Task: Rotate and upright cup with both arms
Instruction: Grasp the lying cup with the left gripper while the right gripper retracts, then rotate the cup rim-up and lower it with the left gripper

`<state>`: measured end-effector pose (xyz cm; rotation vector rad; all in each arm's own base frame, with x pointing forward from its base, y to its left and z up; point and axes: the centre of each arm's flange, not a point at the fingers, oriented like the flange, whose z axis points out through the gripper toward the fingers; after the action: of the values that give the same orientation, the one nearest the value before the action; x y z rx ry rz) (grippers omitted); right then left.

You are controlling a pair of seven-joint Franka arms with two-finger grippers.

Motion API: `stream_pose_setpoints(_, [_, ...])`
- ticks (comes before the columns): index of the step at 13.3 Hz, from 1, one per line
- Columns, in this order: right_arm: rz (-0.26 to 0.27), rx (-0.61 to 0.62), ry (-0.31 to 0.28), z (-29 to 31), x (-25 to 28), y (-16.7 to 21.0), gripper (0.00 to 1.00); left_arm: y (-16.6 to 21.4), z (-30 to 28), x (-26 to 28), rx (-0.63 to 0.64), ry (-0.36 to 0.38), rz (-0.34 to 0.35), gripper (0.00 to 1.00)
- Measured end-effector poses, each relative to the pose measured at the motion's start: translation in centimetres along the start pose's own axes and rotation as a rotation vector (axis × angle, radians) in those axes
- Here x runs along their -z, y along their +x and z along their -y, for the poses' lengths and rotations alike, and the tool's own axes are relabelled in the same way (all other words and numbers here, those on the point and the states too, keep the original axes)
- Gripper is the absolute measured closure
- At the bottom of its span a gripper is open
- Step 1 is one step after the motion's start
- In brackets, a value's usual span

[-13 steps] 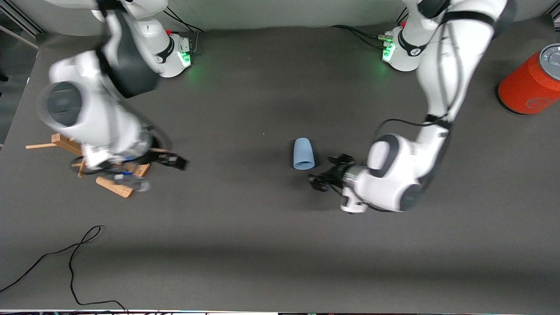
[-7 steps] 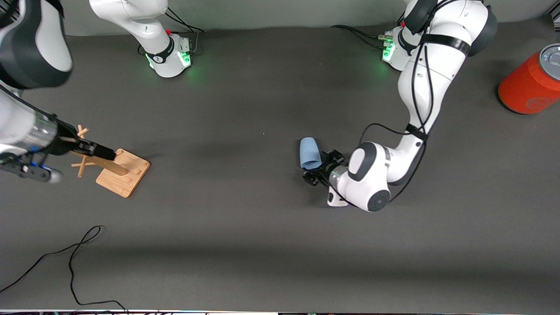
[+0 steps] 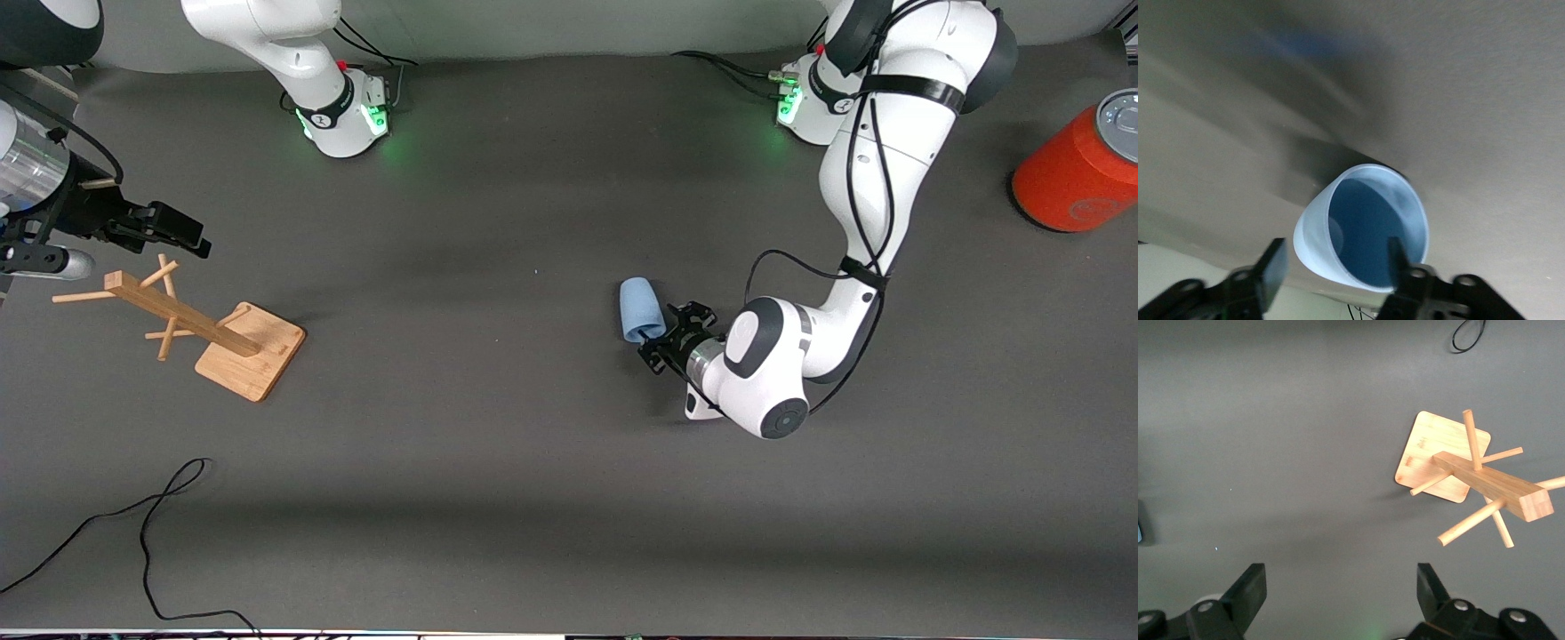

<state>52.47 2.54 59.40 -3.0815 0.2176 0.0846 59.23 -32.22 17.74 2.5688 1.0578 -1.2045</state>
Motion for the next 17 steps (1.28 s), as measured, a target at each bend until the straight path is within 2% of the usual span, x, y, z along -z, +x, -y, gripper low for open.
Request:
stream_pose_setpoints(3, [0.003,-0.004,0.001,-0.5,-0.2,0.2,0.0,0.6,0.2,-1.1,0.009,0.025,0.018,0.81])
stream_pose_setpoints(4, [0.004,-0.007,0.001,-0.8,-0.2,0.3,0.0,0.5,0.1,-1.2,0.007,0.025,0.02,0.9])
stream_pose_setpoints(5, [0.005,-0.012,0.001,-1.1,-0.3,0.4,0.0,0.2,-0.1,-0.9,0.001,0.021,0.019,0.94])
stream_pose_setpoints(8, [0.011,0.008,-0.003,-1.2,-0.6,0.6,0.0,-1.9,-1.2,1.4,-0.049,-0.006,0.009,0.94])
stream_pose_setpoints(10, [0.019,0.015,-0.006,-0.8,-0.7,0.5,0.0,-4.9,-2.2,3.7,-0.112,-0.026,-0.031,0.94])
stream_pose_setpoints(12, [0.03,0.011,-0.007,-1.0,-0.8,0.4,0.0,-8.5,-3.2,4.8,-0.185,-0.007,-0.136,0.94])
stream_pose_setpoints(15, [0.037,0.009,-0.008,-1.1,-1.1,0.6,0.0,-15.8,-4.9,4.4,-0.327,0.06,-0.418,0.94])
stream_pose_setpoints(17, [0.04,0.01,-0.009,-1.1,-1.3,0.7,0.0,-21.3,-5.8,2.2,-0.373,0.088,-0.57,0.94])
